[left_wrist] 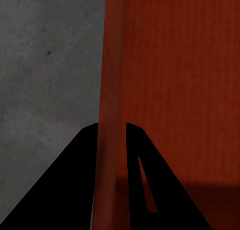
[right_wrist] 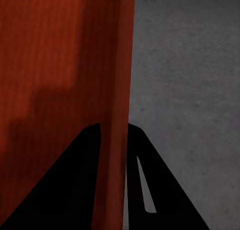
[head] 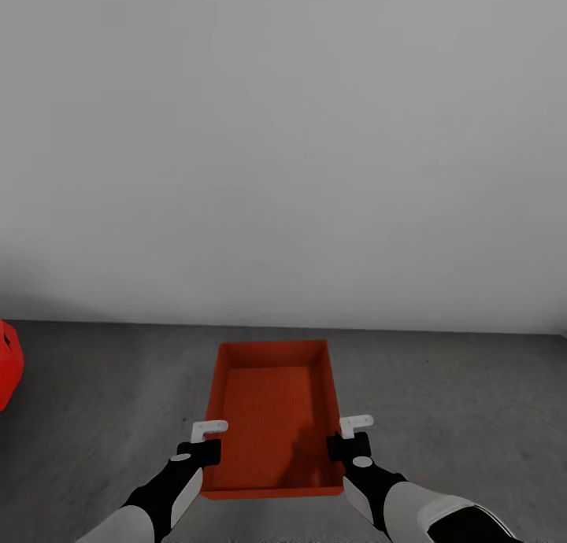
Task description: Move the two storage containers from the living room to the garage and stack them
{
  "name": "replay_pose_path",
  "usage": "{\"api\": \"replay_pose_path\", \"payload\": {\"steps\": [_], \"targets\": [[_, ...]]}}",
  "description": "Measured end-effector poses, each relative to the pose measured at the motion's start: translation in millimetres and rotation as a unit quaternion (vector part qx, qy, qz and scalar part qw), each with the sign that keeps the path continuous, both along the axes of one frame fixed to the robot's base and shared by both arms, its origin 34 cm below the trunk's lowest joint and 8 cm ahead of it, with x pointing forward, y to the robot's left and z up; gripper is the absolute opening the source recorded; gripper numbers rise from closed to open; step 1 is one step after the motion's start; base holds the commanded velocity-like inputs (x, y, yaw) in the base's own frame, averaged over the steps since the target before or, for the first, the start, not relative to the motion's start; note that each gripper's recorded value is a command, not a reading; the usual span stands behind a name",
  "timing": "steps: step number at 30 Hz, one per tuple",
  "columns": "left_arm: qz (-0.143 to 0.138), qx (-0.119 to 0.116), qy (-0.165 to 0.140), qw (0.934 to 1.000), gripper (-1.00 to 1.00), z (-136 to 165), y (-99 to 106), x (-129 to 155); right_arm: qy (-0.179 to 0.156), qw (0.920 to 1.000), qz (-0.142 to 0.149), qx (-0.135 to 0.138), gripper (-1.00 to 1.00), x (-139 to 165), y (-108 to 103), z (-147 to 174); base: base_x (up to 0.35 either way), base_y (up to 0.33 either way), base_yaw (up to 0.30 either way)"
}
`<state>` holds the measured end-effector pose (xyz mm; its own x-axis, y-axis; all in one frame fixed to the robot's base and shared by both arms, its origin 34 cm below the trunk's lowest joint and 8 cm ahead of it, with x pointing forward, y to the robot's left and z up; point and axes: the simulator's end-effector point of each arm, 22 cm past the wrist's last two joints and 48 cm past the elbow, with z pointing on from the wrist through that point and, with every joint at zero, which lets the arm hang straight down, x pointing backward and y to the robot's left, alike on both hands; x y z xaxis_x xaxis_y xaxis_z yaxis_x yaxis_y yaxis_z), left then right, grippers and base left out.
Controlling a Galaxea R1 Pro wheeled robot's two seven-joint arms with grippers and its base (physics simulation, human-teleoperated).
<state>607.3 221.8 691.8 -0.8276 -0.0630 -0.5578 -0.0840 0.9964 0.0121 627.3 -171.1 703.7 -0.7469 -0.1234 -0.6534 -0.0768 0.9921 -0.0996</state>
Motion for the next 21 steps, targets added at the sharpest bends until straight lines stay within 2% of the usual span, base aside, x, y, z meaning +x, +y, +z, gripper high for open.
{"api": "replay_pose_path", "payload": {"steps": [21], "targets": [[0.001, 0.000, 0.018, 0.9998, -1.00, -17, -1, -11, 0.018, 0.9998, 0.001, 0.000, -1.00, -10, 0, -17, 0.000, 0.000, 0.000]]}}
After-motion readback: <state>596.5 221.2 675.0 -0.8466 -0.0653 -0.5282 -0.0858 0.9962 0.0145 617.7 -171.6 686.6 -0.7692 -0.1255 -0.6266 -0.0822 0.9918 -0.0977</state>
